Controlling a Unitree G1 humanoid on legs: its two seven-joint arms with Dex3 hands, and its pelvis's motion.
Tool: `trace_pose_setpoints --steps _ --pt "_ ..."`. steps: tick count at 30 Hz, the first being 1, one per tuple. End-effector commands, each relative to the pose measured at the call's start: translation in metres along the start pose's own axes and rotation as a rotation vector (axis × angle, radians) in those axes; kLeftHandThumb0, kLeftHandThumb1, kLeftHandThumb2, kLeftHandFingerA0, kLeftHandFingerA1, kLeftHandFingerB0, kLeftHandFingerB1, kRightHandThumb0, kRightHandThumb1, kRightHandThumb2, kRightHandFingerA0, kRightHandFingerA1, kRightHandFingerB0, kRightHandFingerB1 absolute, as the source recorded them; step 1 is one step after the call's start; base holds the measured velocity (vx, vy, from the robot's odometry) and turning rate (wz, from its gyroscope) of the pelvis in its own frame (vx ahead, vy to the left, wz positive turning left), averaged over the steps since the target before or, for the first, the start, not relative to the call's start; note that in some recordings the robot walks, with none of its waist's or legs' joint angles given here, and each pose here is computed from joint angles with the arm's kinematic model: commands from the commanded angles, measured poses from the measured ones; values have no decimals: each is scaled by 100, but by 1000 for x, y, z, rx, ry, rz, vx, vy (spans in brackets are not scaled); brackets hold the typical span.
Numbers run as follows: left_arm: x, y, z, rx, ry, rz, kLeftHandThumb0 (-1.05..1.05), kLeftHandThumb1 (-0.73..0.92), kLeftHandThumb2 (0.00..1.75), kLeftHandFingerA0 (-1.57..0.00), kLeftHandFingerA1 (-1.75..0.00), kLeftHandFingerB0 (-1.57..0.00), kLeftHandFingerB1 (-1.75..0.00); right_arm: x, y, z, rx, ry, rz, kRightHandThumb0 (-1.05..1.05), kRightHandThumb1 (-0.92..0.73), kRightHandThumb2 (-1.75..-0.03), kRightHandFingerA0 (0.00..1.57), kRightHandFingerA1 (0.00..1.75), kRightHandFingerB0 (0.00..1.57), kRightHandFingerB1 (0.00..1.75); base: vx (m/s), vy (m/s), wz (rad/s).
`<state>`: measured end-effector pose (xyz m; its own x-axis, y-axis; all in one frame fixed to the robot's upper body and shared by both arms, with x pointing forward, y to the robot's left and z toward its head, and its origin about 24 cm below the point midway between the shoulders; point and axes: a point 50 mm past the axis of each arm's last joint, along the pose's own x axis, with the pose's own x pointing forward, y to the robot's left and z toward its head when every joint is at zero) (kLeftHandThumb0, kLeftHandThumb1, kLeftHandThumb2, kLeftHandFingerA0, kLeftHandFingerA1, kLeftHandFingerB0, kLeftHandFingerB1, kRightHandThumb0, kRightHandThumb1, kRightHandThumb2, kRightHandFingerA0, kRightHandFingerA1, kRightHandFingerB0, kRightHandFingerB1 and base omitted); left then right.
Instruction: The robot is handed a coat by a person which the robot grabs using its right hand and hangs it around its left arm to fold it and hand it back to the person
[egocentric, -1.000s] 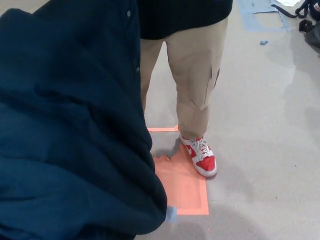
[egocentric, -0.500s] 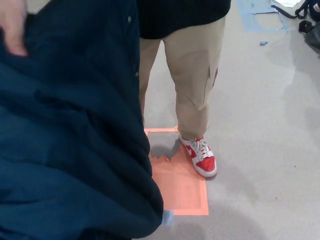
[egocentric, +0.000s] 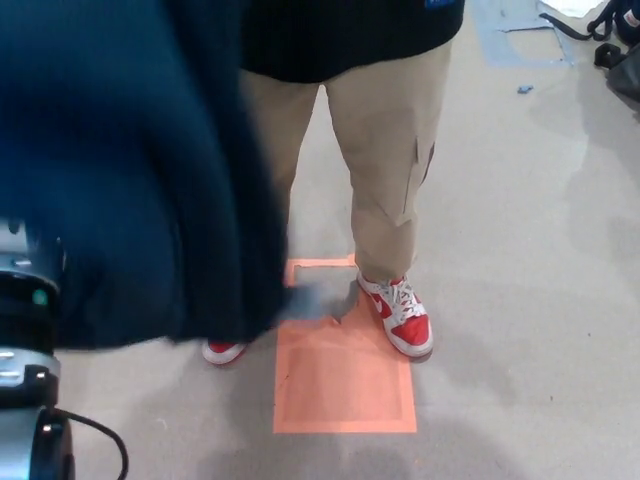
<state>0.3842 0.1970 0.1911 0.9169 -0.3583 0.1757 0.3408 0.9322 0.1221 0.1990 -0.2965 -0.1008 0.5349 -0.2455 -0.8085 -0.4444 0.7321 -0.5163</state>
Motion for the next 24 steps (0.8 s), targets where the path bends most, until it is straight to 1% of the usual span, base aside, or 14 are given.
trace_pose_setpoints --steps 1,3,6,7,8,13,15,16,17,18,19,20,23,24 --pt "-7 2 -9 -10 32 10 -36 46 101 0 -47 0 -48 -1 0 -8 -48 34 -1 -71 -65 -100 1 39 8 36 0 0 0" --pt "-9 3 -12 -16 33 8 -36 44 100 0 -48 0 -48 -1 1 -8 -7 23 14 -69 -82 -66 11 29 12 23 0 0 0" --pt "-12 3 -18 -11 46 11 -35 46 101 0 -48 0 -48 -2 2 -11 -23 33 22 -77 -66 -98 2 34 12 32 0 0 0" --pt "-13 3 -19 -7 50 9 -63 71 64 -14 -30 -10 -27 -2 2 -12 -16 31 21 -74 -64 -97 0 37 11 35 0 0 0" --pt "-14 3 -20 0 54 7 -35 48 102 0 -48 0 -48 -2 2 -12 -6 33 19 -72 -78 -68 9 25 12 22 0 0 0" --pt "-19 6 -24 7 65 13 -35 48 102 0 -47 0 -48 -1 4 -11 3 40 17 -67 -82 -65 11 27 13 23 0 0 0" --pt "-24 8 -28 4 67 13 -35 50 103 0 -48 0 -48 -1 4 -10 -1 35 19 -73 -64 -95 0 39 10 35 0 0 0" --pt "-26 10 -32 0 70 16 -34 51 103 0 -48 0 -48 -1 4 -8 -6 27 20 -65 -83 -65 12 29 13 26 0 0 0" --pt "-30 11 -37 -6 79 18 -34 51 103 0 -49 0 -48 -1 3 -8 -10 20 19 -35 -55 -108 0 50 0 47 0 0 0" --pt "-34 12 -42 -22 92 24 -34 50 102 0 -48 0 -48 -1 2 -9 -9 19 17 -66 -82 -65 11 27 13 24 0 0 0" --pt "-38 13 -47 -44 105 31 -34 50 102 0 -48 0 -48 -1 2 -9 -6 19 15 -66 -82 -65 11 27 13 24 0 0 0" --pt "-41 12 -52 -53 117 35 -33 51 103 0 -48 0 -48 -2 1 -10 -1 19 12 -69 -66 -94 4 36 6 32 0 0 0" --pt "-62 16 -74 -39 165 67 -33 55 105 0 -48 0 -49 -2 -1 -8 18 -5 -5 -34 -57 -109 0 50 0 48 0 0 0" --pt "-71 17 -83 -54 180 81 -34 55 105 0 -48 0 -49 -1 -3 -4 12 -17 -21 -61 -81 -65 17 31 20 30 0 0 0"
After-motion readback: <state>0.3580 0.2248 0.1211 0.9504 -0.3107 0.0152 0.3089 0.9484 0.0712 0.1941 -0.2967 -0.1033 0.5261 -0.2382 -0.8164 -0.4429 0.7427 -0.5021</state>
